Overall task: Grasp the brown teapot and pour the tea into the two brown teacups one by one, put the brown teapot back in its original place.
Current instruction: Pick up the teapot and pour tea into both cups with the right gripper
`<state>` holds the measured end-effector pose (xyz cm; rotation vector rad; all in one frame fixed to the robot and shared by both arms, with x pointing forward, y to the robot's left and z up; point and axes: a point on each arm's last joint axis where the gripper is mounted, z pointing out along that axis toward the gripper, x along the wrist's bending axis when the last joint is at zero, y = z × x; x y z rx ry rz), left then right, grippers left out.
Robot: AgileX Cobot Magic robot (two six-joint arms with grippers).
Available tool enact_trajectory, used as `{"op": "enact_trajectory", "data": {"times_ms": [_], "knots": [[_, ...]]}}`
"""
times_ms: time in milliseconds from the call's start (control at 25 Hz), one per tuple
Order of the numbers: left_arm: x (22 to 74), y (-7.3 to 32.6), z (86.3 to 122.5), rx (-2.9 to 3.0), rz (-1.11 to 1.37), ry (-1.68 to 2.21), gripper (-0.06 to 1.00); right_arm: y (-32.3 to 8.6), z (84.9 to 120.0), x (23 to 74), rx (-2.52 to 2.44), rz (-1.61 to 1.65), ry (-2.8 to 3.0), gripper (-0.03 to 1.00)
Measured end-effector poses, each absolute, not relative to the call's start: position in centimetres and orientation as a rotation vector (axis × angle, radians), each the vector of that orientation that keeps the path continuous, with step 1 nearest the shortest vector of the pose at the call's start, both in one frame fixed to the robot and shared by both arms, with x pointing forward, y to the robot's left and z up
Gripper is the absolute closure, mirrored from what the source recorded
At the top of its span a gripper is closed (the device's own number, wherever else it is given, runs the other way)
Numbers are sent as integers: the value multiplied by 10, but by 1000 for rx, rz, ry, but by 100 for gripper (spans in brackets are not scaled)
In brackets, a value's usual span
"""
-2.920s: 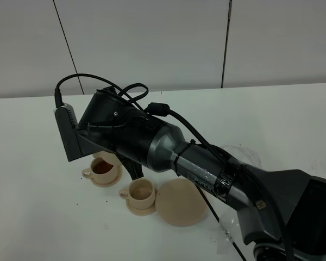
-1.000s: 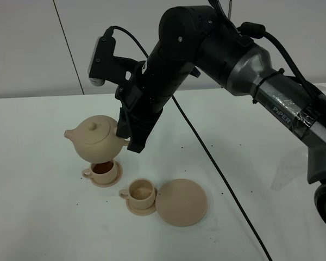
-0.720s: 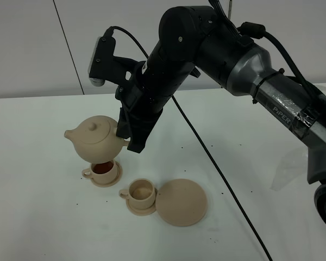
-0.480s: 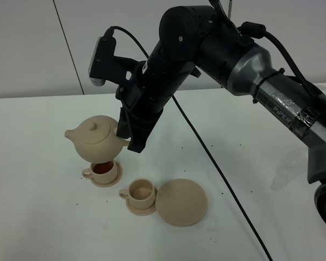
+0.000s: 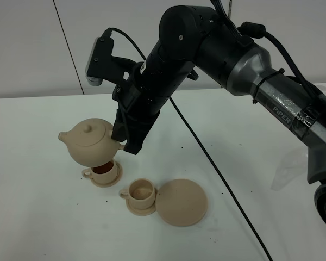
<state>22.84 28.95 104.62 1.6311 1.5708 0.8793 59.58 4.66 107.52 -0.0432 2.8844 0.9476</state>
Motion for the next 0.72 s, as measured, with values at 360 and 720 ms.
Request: {"op": "enact_trajectory", "data": {"times_ms": [360, 720], "knots": [[228, 290, 1046, 1631, 879, 1571, 70, 46, 1075, 596, -47, 944, 2886, 87], [228, 290, 1046, 1631, 879, 1571, 70, 46, 1075, 596, -48, 926, 2883, 87]]}}
